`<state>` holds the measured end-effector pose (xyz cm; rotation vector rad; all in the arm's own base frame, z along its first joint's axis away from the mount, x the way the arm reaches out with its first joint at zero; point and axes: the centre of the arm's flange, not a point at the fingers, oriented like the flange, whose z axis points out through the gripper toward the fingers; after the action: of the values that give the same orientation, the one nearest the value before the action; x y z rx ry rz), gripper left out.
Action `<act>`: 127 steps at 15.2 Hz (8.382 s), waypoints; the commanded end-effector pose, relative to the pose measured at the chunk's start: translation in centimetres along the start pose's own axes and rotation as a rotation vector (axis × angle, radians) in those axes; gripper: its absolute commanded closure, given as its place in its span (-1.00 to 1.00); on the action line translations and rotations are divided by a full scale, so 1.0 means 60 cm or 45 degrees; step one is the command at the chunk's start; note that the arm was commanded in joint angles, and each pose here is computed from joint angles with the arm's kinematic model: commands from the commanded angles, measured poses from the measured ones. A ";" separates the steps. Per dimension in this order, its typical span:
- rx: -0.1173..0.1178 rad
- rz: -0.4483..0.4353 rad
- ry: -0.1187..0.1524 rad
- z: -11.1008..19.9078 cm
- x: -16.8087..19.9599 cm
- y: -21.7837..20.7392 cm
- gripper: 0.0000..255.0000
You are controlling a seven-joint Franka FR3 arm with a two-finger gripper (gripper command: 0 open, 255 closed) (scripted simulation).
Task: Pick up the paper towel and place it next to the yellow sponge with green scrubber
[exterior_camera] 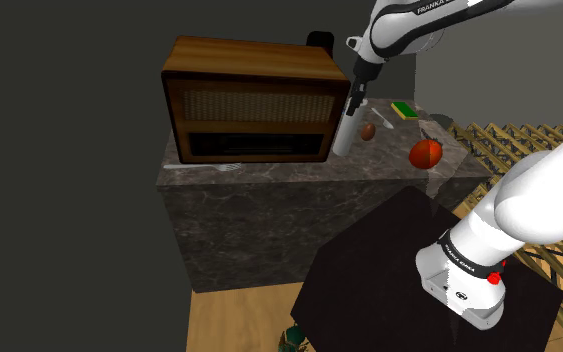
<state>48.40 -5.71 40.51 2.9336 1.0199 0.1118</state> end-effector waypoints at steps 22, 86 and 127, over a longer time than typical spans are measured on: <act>0.000 0.001 -0.001 -0.139 0.007 0.008 1.00; 0.000 0.001 -0.001 -0.243 -0.385 0.353 1.00; 0.000 0.001 -0.001 -0.068 -0.538 0.461 -1.00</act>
<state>40.08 -47.39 43.28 2.9330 1.0191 0.1112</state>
